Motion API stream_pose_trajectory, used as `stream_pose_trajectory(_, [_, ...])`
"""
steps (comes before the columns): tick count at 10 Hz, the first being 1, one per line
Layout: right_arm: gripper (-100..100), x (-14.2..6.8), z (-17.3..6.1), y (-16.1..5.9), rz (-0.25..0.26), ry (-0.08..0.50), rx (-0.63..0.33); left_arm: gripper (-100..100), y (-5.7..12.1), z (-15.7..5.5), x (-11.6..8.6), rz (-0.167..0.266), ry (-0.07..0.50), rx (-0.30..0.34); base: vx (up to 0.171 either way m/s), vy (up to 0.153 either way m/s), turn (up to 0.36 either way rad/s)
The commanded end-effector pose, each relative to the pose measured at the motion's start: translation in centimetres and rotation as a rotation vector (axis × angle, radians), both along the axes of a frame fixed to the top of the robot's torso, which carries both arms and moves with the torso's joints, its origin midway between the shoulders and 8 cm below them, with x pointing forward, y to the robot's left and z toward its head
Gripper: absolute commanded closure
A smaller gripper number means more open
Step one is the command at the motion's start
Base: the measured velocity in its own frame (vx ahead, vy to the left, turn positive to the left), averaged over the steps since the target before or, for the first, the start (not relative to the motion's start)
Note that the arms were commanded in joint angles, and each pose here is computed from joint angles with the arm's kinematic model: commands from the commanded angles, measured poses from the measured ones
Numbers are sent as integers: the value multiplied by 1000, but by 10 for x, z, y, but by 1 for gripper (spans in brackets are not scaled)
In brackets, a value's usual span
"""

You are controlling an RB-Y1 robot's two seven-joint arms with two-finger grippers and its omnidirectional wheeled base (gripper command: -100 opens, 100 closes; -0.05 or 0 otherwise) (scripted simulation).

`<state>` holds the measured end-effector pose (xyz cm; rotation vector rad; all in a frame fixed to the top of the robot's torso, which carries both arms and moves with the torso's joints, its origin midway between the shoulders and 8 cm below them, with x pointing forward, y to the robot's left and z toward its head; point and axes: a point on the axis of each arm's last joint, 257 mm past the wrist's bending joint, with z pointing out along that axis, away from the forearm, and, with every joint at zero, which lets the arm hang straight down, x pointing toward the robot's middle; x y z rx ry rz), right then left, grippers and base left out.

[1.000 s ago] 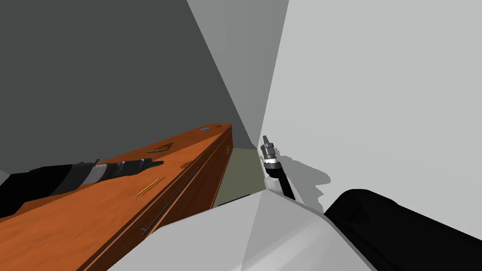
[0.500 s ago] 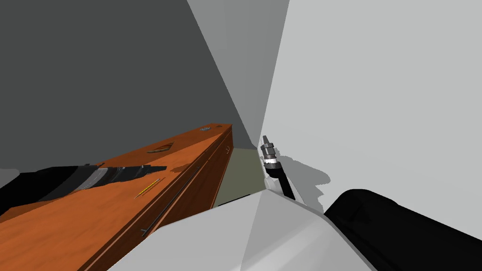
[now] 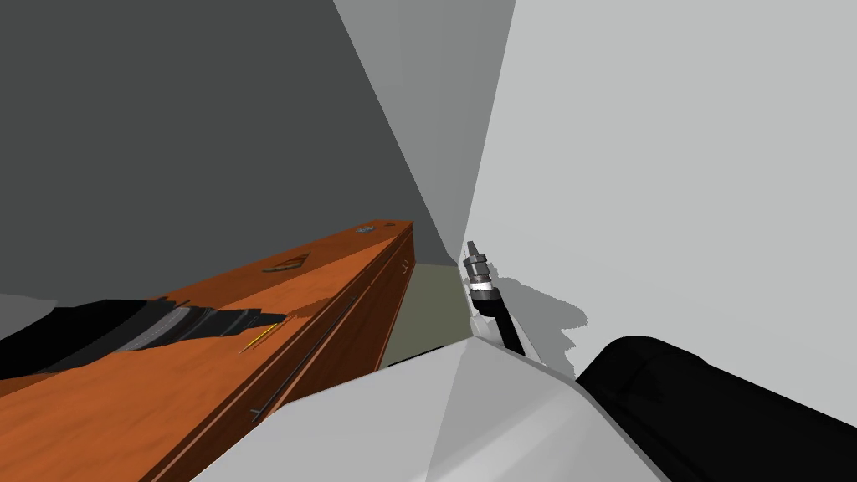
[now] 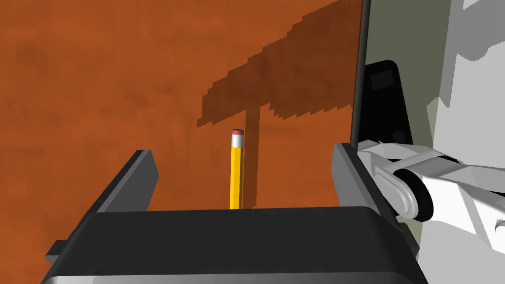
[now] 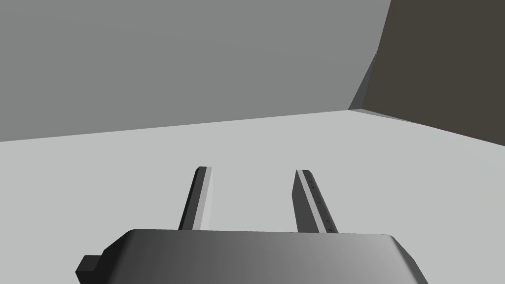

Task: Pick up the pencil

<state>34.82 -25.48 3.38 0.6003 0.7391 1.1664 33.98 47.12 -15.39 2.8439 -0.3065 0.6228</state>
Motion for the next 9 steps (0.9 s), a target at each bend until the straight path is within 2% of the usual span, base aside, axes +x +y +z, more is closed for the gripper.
stream_pose_trajectory(1, [0, 0, 0, 0, 0, 0, 0, -100, 4, -6, -12, -48, 46, 56, 8, 4, 4])
stream_pose_trajectory(2, [0, 0, 0, 0, 0, 0, 0, -100, 6, -10, -20, -75, 73, 89, 8, 6, 6])
stream_pose_trajectory(3, [0, 0, 0, 0, 0, 0, 0, -100, 6, -8, -14, -55, 55, 67, 0, 0, 0])
stream_pose_trajectory(4, [0, 0, 0, 0, 0, 0, 0, 0, 6, -9, -16, -61, 59, 71, 0, 0, 0])
stream_pose_trajectory(5, [0, 0, 0, 0, 0, 0, 0, -100, -2, -12, -17, -69, 62, 69, 16, 16, 52])
stream_pose_trajectory(9, [0, 0, 0, 0, 0, 0, 0, -100, -35, -24, -22, -103, 69, 66, 53, 53, 77])
